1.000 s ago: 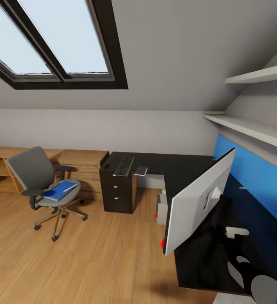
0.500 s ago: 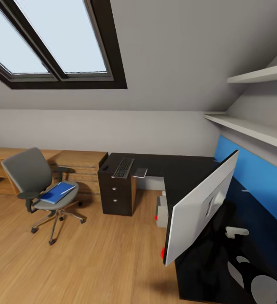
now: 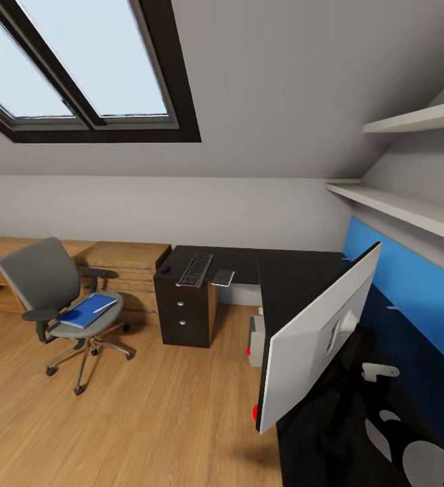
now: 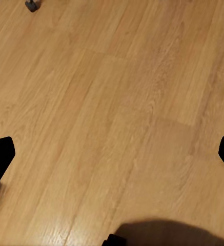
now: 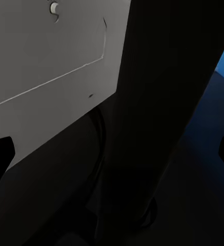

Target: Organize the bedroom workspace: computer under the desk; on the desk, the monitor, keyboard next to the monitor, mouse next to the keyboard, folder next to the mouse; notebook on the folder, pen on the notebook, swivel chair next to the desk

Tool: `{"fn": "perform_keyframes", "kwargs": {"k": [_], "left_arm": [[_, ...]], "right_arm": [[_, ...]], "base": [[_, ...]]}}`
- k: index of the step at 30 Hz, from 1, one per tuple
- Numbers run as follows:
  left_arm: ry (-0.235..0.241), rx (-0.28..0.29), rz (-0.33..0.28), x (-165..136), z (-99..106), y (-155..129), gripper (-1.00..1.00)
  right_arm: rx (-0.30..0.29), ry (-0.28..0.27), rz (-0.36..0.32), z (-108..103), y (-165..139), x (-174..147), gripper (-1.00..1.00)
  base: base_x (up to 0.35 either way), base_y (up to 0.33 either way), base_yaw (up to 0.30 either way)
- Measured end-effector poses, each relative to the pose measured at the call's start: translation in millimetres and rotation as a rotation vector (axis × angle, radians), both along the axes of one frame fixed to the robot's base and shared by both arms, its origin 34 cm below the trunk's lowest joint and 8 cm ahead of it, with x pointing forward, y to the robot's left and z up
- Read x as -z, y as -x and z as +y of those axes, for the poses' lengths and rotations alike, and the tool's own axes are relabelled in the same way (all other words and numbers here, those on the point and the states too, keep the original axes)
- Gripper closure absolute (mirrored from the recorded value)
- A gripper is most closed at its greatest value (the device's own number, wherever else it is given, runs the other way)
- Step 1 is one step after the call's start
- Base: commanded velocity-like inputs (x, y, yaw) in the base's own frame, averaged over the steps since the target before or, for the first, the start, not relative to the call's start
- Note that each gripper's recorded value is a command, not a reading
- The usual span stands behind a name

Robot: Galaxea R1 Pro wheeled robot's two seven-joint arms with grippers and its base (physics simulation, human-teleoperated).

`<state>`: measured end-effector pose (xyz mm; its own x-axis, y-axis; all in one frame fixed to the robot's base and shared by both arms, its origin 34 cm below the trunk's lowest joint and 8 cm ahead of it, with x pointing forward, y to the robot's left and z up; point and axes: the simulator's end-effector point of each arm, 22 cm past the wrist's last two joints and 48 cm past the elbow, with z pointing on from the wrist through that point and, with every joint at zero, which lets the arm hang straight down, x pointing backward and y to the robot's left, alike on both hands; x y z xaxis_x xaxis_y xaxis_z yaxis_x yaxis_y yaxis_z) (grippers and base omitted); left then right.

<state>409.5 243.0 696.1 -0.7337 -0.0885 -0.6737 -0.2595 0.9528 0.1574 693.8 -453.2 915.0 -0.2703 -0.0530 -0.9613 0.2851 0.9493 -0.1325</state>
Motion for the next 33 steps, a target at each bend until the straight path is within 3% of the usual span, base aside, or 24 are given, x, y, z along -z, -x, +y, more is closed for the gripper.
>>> {"fn": "perform_keyframes", "kwargs": {"k": [33], "left_arm": [[0.004, 0.002, -0.001, 0.1, -0.9, -0.4, -1.00]], "right_arm": [[0.000, 0.000, -0.001, 0.1, -0.1, -0.2, -1.00]], "base": [[0.057, -0.052, 0.000]]}}
